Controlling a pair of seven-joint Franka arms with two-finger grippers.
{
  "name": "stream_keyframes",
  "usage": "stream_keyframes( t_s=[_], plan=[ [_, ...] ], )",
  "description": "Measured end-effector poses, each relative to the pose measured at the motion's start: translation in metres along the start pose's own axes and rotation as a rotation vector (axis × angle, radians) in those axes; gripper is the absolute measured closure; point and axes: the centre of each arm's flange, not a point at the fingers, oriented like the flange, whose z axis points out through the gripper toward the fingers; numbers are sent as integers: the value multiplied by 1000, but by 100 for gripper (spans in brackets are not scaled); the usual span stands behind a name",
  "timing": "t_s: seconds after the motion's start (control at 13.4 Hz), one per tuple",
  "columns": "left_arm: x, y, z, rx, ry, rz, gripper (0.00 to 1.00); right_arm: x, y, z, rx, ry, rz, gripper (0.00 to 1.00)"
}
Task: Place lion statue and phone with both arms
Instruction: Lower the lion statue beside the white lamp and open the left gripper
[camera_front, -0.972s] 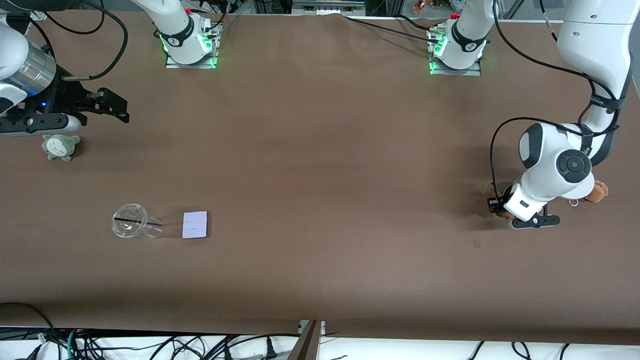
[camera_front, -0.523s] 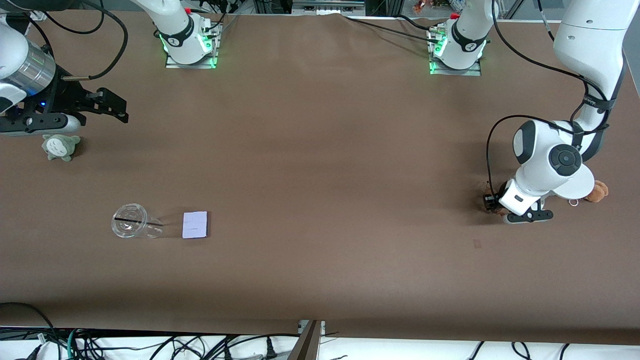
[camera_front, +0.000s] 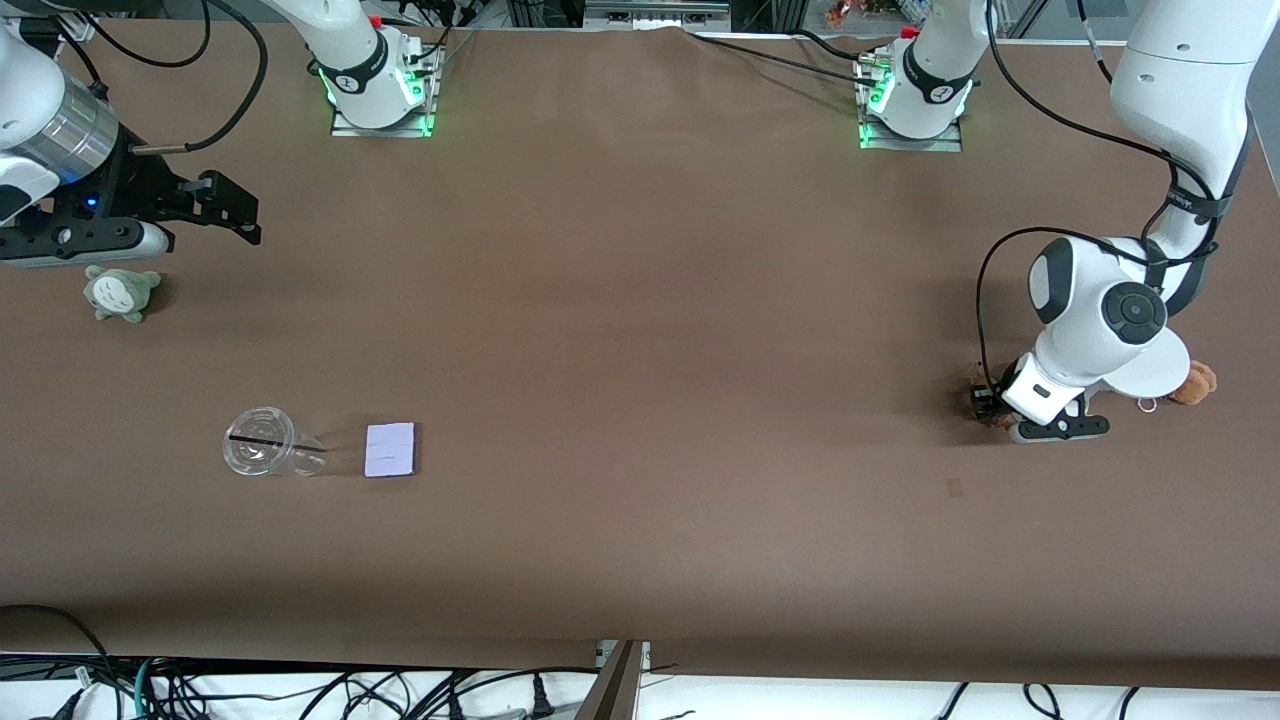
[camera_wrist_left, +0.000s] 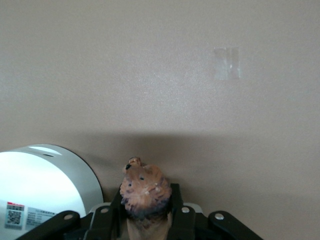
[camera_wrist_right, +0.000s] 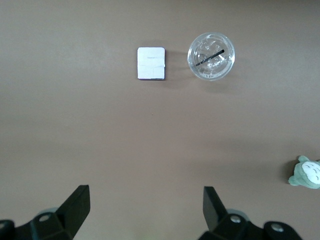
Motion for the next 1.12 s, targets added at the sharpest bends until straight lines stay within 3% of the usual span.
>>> stream_keyframes(
  t_s=[0.07, 0.15, 0.52, 0.6, 1.12],
  plan=[
    [-1, 0, 1, -1, 1, 1, 60, 0, 0, 0, 0, 0, 0, 0],
    [-1, 1, 1, -2, 1, 2, 53, 0, 1, 0, -1, 0, 1, 0],
    [1, 5, -7, -4, 14, 7, 5, 0, 6, 0, -1, 1, 10, 0],
    [3, 9, -10, -7, 14, 9, 0, 0, 6, 0, -2, 1, 10, 0],
    [29, 66, -85, -1, -87, -29, 0, 0, 3, 0, -3, 3, 5, 0]
  ],
)
